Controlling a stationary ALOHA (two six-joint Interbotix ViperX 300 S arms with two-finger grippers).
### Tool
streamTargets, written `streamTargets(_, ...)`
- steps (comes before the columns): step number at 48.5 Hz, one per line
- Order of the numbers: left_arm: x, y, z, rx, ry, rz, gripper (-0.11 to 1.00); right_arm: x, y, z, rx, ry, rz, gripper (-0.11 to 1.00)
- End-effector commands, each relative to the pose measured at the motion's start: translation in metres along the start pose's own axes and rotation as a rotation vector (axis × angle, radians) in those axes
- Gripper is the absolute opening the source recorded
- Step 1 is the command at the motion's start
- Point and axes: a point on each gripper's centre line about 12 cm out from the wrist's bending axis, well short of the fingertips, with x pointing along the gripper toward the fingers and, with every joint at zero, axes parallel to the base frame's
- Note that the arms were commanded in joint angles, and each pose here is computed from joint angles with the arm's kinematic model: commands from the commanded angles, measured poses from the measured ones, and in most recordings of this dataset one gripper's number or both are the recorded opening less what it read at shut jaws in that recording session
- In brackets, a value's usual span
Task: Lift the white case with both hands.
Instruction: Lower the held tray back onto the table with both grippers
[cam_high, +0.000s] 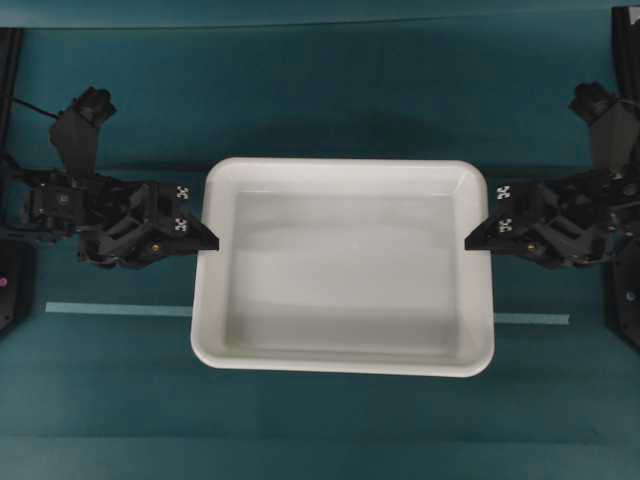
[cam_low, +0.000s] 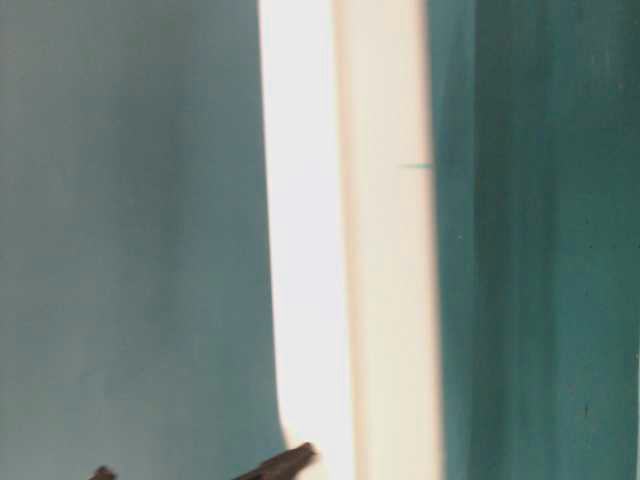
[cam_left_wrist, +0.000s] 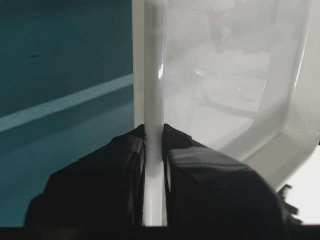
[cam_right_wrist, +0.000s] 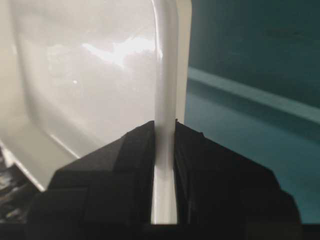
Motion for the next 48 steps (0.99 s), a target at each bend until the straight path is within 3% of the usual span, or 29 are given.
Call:
streamTargets(1,0.011,0.009,0.001,0.002,-0.002,0.051,0.06,0.012,-0.01,0.001,-0.008,-0.001,-0.051,0.11)
streamTargets(17,0.023,0.051,-0.001,0.004,0.004,0.173,0.05,0.043,-0.025,0.006,-0.017,-0.021,-0.081,0.11)
streamTargets(34,0.03,0.076,-0.001,-0.001,0.003,0.25,0.05,0.067,-0.048,0.004,-0.031,-0.01,-0.179,0.11)
streamTargets(48,0.042,0.105,0.002,-0.009,-0.001,0.313,0.05,0.086,-0.064,0.005,-0.025,-0.022,-0.205,0.11)
